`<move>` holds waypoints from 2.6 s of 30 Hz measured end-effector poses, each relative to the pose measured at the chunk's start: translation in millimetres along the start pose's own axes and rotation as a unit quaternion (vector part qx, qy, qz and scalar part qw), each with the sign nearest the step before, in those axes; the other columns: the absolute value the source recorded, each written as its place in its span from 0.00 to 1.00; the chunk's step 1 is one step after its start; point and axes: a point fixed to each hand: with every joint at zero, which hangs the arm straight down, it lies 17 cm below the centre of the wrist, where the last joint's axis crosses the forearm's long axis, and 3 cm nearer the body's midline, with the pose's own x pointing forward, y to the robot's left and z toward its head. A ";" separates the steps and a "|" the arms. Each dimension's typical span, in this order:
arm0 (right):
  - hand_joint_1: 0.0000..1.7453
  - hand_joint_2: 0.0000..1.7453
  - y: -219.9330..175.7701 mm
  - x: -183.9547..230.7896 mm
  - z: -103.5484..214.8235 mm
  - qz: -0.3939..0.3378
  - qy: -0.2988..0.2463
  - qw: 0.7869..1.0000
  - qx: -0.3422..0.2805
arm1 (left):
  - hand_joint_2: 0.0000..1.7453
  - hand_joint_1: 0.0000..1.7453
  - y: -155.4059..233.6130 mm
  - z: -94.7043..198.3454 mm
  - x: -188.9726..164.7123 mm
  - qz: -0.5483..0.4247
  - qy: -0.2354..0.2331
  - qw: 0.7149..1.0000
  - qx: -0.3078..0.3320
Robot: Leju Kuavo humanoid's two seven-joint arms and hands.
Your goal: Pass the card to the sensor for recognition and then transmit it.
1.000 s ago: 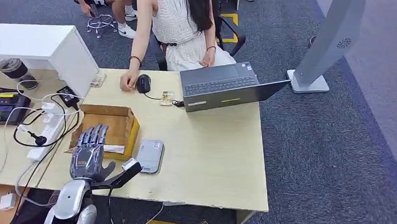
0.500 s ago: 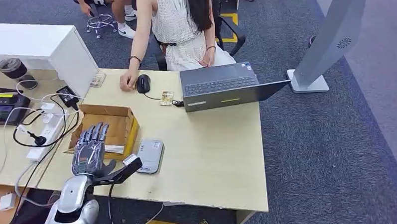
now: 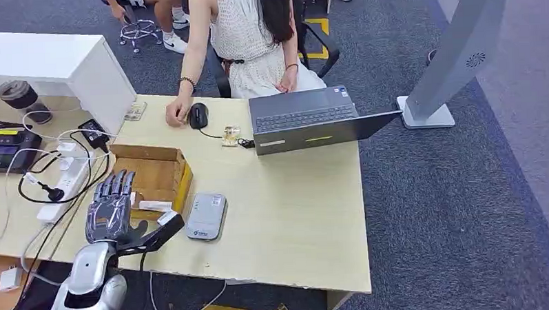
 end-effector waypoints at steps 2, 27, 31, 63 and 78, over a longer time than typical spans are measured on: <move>0.00 1.00 -0.1 1.0 0.1 0.000 -0.004 1.000 0.000 | 1.00 0.00 -3.3 1.8 -0.2 0.000 0.000 1.000 -0.006; 0.00 1.00 0.4 3.8 0.2 0.005 -0.013 1.000 0.001 | 1.00 1.00 -23.6 13.0 -2.5 0.000 -0.006 0.999 -0.048; 0.00 1.00 0.6 3.9 0.3 0.004 -0.013 1.000 0.002 | 1.00 1.00 -24.6 13.6 -3.6 -0.003 -0.008 0.999 -0.049; 0.00 1.00 11.0 4.4 1.7 0.029 -0.015 0.999 0.029 | 0.00 1.00 164.8 -158.2 59.4 -0.043 -0.070 0.989 0.126; 0.00 1.00 15.9 3.8 2.4 0.041 -0.013 0.998 0.042 | 0.00 1.00 222.8 -212.4 87.7 -0.081 -0.080 0.985 0.130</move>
